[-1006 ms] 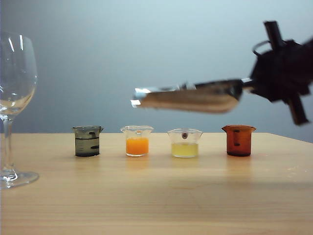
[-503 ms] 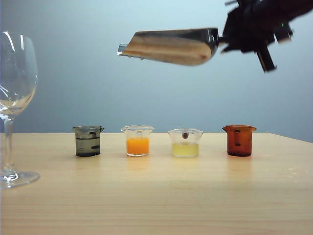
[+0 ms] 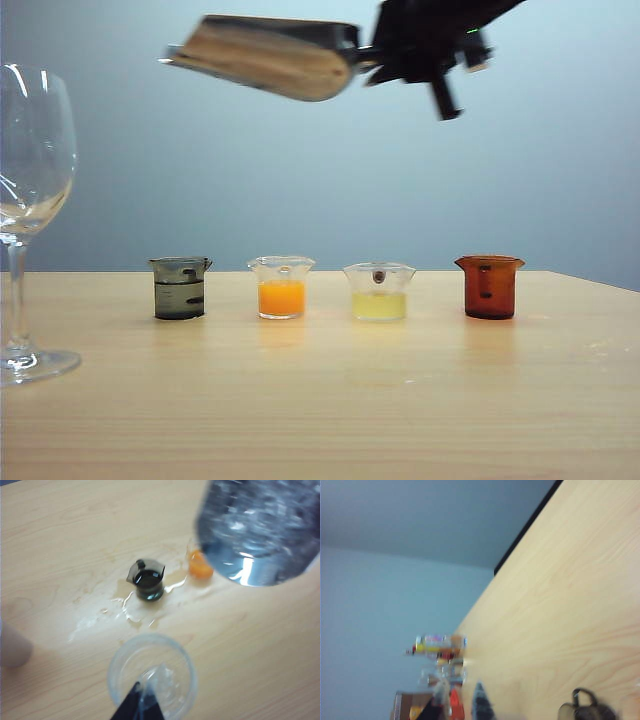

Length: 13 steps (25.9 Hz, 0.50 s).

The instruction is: Pick up the ice scoop on the desk filled with ice cubes, pour the ice into the goblet, and finally put the scoop back on the table.

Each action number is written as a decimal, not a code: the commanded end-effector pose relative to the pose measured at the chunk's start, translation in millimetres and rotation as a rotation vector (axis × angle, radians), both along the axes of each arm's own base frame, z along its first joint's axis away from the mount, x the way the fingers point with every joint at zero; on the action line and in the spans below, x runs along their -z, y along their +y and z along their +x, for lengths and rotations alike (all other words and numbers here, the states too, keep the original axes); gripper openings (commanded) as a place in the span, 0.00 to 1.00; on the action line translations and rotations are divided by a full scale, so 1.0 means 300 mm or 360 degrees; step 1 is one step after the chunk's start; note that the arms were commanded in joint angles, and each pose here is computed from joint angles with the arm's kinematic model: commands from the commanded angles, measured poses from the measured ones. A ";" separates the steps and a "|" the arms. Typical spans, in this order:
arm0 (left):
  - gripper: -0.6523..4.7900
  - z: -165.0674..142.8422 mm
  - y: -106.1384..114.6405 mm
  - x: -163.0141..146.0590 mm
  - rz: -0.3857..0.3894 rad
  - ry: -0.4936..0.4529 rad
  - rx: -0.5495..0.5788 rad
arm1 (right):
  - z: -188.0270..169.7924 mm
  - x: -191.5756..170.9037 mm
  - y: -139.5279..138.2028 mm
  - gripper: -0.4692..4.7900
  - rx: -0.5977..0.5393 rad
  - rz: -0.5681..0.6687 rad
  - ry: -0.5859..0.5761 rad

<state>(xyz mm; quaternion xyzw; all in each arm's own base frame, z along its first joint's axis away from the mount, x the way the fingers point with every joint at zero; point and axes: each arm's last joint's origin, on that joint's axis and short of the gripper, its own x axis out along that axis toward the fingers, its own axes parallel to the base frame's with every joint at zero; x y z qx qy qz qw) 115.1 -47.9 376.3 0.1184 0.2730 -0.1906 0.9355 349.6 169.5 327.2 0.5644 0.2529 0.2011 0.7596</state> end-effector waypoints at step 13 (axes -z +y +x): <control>0.11 -0.069 0.051 0.004 0.0105 0.0034 -0.0093 | 0.063 -0.050 0.284 0.08 -0.0299 0.0073 -0.0076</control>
